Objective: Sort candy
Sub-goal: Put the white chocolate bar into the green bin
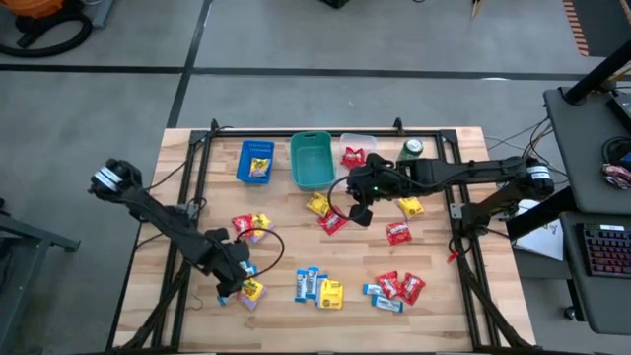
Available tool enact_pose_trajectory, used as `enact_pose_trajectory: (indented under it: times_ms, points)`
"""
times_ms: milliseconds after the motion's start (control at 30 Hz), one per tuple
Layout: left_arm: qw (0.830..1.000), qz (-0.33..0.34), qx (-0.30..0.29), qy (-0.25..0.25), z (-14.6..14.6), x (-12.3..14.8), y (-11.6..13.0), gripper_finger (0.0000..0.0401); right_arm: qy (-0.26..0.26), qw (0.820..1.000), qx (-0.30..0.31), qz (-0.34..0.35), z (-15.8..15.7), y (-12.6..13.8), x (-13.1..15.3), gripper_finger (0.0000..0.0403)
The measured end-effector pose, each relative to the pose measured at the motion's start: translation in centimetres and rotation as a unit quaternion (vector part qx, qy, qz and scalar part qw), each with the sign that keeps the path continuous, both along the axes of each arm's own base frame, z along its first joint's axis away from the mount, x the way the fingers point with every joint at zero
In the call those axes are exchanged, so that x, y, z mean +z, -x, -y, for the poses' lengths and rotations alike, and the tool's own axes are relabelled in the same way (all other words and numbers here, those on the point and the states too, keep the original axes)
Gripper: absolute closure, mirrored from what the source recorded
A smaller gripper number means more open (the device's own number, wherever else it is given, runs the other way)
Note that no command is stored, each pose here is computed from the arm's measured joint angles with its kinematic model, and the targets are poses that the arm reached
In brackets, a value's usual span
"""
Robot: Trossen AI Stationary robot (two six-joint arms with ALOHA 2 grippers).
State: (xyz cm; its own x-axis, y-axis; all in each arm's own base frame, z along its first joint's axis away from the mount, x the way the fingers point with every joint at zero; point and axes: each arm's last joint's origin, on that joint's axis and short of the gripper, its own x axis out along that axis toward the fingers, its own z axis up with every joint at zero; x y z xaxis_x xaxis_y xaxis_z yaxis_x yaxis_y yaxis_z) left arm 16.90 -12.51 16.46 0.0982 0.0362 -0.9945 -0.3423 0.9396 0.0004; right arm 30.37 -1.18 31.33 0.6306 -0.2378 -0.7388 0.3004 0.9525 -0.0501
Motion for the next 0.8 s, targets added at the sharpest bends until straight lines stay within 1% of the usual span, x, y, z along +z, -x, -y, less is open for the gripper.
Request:
enact_pose_trajectory:
  times_ms: [67,167,300,533,633,733,800]
  points:
    - [1.0,-0.009,0.007,-0.007,-0.2,-0.6,0.2,0.0252,0.0,1.0,0.0,0.0,0.0,0.0,0.0,0.0374]
    - [1.0,0.0,0.01,0.001,-0.2,-1.2,0.2,0.0258,0.0,1.0,0.0,-0.001,0.0,0.0,0.0,0.0374]
    - [1.0,0.016,0.01,0.015,-0.1,-1.6,0.1,0.0272,0.0,1.0,0.0,-0.001,0.0,0.0,0.0,0.0374]
    - [1.0,0.021,0.005,0.022,-0.2,-2.2,0.3,0.0298,0.0,1.0,0.0,-0.002,0.0,0.0,-0.1,0.0374]
    - [1.0,0.021,-0.005,0.021,-0.2,-2.2,0.3,0.0329,0.0,1.0,0.001,-0.002,0.0,0.0,-0.1,0.0374]
    - [1.0,0.021,-0.006,0.02,-0.2,-2.2,0.3,0.0378,0.0,1.0,0.0,-0.004,0.0,0.1,-0.1,0.0374]
    - [1.0,0.02,-0.006,0.019,-0.2,-2.2,0.3,0.0392,0.001,1.0,0.001,-0.004,0.0,0.1,-0.1,0.0374]
